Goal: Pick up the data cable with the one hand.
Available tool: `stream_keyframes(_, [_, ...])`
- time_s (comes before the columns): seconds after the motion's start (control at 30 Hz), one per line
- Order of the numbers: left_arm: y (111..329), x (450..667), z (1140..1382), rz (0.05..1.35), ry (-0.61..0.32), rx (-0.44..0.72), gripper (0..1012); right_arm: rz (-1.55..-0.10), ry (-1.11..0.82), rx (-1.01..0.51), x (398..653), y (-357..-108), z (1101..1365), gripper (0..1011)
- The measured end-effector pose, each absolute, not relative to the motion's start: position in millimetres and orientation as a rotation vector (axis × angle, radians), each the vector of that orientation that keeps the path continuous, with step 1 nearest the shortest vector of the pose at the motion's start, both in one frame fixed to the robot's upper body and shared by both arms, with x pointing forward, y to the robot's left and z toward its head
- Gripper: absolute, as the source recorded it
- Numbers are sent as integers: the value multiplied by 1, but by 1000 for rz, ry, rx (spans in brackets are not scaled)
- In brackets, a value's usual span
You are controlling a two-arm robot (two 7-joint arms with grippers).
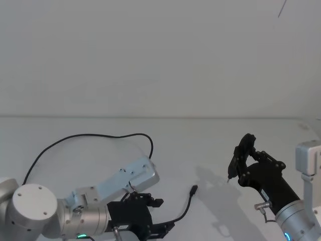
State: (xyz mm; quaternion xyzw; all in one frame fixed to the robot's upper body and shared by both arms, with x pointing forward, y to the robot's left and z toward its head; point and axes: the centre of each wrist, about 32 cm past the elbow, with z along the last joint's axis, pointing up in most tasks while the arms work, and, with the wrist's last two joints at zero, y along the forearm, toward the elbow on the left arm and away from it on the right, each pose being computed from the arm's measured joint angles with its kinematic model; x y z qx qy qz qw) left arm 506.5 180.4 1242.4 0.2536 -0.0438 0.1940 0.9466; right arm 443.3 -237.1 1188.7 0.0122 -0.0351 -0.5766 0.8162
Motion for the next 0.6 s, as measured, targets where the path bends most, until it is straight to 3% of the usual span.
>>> stream_keyframes(0.6, [178, 508, 1241, 397, -82, 521, 110, -1229, -75, 26, 443, -237, 1189, 279])
